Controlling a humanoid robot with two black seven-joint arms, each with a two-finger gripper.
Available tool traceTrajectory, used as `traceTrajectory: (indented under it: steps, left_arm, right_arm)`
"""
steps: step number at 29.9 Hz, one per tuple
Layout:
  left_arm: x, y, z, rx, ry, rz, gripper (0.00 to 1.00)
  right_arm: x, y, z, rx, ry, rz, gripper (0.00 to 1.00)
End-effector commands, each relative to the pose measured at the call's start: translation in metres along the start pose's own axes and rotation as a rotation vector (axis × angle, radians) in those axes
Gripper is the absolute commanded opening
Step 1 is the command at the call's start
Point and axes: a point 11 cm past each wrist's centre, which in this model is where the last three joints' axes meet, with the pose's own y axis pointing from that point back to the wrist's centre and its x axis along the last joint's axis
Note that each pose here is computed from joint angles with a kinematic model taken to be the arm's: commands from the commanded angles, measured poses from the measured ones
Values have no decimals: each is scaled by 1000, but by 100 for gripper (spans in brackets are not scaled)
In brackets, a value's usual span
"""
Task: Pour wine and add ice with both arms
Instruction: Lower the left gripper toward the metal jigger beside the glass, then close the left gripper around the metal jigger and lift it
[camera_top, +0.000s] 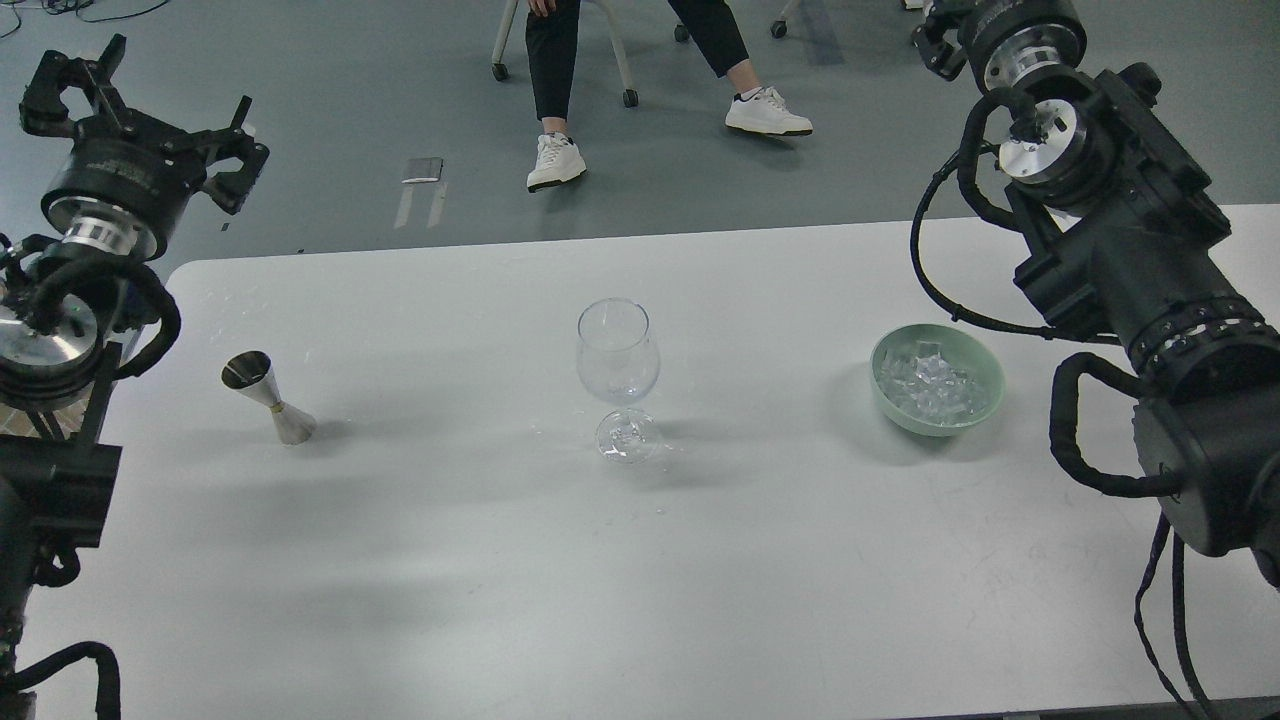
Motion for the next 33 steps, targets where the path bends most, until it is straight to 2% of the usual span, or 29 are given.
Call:
traceTrajectory:
  steps: [1,7,11,15,22,28,31,33]
  left_arm:
    - [7,44,2,-2,0,-5,98]
    - [16,104,-8,6,64,8,98]
    - [34,143,-20,14,116,90,98]
    - [62,178,-50,31,201,225,96]
    - [77,193,-69,22,272,289,91]
    - [111,204,-91,4,352,397,87]
    - [121,208,-102,-12,384,401,86]
    - [126,210,-108,-19,388,369,81]
  right_arm:
    - [5,2,4,-2,1,9,100]
    - [8,3,6,-2,3,14,100]
    - [13,5,10,-10,4,26,100]
    - [20,8,16,-22,5,40,100]
    - [29,12,24,-37,13,56,100]
    - [35,15,29,-48,17,68,100]
    - [35,14,29,-48,19,68,100]
    - [36,15,30,-50,19,70,100]
